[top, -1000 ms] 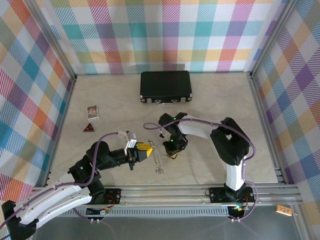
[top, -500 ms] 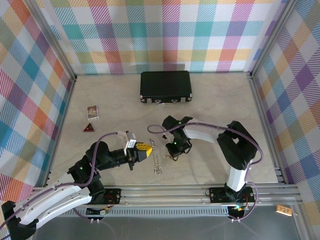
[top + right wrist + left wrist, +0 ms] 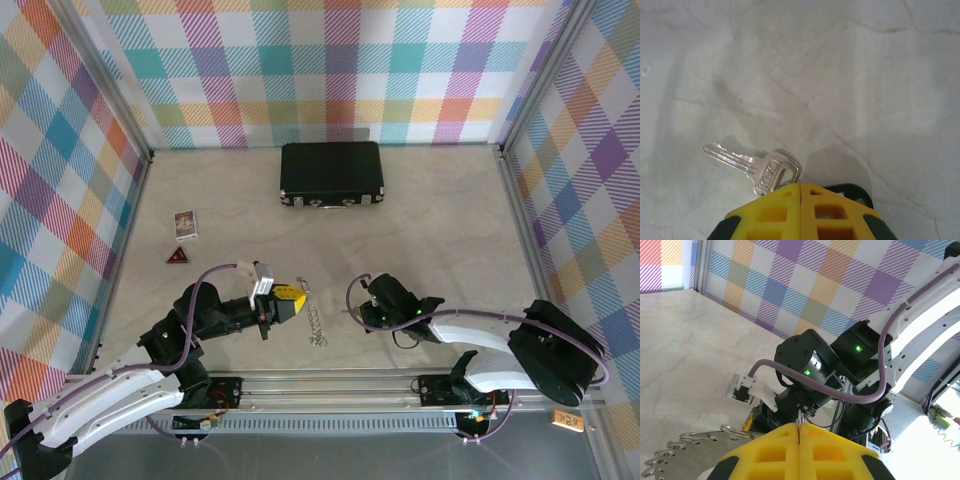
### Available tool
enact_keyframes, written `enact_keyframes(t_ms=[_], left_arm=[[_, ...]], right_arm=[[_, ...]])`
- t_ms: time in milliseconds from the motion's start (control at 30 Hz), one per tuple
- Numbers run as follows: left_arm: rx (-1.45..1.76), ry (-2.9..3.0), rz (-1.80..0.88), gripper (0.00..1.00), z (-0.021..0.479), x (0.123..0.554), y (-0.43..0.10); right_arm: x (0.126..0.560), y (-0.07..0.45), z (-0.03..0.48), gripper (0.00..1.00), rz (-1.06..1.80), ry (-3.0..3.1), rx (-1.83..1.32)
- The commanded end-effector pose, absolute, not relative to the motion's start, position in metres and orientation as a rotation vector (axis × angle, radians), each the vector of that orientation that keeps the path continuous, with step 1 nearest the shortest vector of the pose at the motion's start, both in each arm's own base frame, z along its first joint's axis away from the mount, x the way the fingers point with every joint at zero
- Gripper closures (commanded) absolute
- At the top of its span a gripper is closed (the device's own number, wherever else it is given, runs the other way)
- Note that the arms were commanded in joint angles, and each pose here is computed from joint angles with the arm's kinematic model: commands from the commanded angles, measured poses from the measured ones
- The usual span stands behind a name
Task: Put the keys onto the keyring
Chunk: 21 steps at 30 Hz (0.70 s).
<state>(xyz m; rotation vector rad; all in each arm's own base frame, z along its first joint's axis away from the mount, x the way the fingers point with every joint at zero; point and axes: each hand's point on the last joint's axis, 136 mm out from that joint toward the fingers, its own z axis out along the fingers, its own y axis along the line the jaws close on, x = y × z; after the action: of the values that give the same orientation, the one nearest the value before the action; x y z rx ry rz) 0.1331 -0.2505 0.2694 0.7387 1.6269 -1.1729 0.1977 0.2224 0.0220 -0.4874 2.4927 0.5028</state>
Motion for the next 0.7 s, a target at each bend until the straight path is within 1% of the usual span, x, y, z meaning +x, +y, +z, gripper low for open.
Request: enact_keyframes(t_ms=[0,100,133,233,333,367,433,500,600,667], left_arm=[[0.704,1.558,-1.185,1.00,0.286,0.136,-0.248],[0.700,1.563,-1.181,1.00,0.285,0.137,-0.248],[0.699,1.565,-1.181,1.00,0.284,0.137,-0.248],[0.700,1.562,-1.178,1.00,0.284,0.137,-0.248],[0.703,1.560,-1.177,1.00,0.284,0.138,-0.249],[0.703,1.558,-1.180,1.00,0.284,0.138,-0.249],[0.703,1.557,-1.181,1.00,0.284,0.138,-0.250],[0.691,1.561,-1.180,1.00,0.282,0.140,-0.249],[0.679,1.563,-1.184,1.00,0.280,0.139,-0.248],[0.675,1.573,-1.182,1.00,0.277,0.139,-0.247]], right_arm=[[0.215,0.243,0.036,1.00,0.600,2.363,-0.425],[0.208,0.246,0.034,1.00,0.625,2.368,-0.438],[0.206,0.245,0.034,0.98,0.631,2.373,-0.438],[0.197,0.242,0.040,0.86,0.668,2.381,-0.434],[0.189,0.239,0.052,0.72,0.704,2.401,-0.437],[0.187,0.236,0.057,0.67,0.683,2.425,-0.430],[0.184,0.231,0.070,0.61,0.645,2.465,-0.448],[0.184,0.229,0.087,0.52,0.634,2.487,-0.463],[0.187,0.225,0.099,0.47,0.630,2.602,-0.472],[0.190,0.227,0.101,0.46,0.638,2.708,-0.496]])
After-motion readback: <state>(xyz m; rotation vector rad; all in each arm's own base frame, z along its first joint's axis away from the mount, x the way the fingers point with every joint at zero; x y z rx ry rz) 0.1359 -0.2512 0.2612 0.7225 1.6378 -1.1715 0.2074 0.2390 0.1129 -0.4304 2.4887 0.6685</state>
